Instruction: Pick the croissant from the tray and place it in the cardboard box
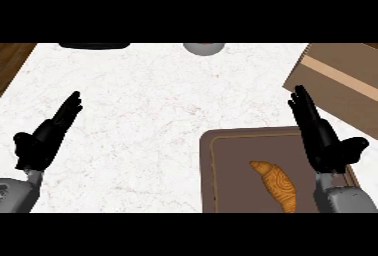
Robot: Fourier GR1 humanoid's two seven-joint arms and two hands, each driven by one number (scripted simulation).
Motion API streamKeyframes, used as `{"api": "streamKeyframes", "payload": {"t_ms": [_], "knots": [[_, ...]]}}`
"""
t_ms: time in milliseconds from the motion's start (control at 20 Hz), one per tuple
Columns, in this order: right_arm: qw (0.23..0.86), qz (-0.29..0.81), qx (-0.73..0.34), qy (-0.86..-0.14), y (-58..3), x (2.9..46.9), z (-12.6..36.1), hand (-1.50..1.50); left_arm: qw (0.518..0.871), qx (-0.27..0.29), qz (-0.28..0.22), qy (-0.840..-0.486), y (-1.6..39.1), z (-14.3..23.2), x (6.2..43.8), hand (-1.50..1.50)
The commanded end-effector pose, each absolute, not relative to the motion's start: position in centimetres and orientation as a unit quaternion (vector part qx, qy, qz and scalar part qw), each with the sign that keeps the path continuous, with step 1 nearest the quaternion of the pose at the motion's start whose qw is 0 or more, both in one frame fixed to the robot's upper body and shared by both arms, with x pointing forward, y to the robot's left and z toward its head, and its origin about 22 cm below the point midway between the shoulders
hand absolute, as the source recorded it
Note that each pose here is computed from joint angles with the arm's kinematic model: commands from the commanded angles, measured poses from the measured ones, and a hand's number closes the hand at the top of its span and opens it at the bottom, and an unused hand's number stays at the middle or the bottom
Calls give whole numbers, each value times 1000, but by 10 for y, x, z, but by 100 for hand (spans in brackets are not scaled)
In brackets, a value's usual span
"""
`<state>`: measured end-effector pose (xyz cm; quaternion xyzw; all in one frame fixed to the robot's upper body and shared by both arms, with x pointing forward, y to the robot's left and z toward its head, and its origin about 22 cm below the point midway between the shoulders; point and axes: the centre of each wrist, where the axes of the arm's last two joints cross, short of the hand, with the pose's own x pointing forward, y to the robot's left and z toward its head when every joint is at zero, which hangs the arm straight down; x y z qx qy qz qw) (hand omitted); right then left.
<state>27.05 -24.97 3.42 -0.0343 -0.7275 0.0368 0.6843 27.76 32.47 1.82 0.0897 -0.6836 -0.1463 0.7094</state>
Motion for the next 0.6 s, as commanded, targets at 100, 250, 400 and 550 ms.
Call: {"api": "streamKeyframes", "payload": {"t_ms": [100, 250, 400, 550], "knots": [[558, 191, 2, -807, -254, 273, 136, -150, 654, 94, -177, -729, 309, 45, 291, 0], [419, 303, 30, -856, -252, 272, 203, -150, 604, 82, -218, -763, 295, 69, 301, 0], [434, 424, -75, -792, -303, 265, 209, -150, 618, 54, -226, -752, 288, 54, 287, 0], [379, 452, -55, -806, -318, 266, 213, -150, 615, 43, -216, -757, 276, 58, 288, 0]]}}
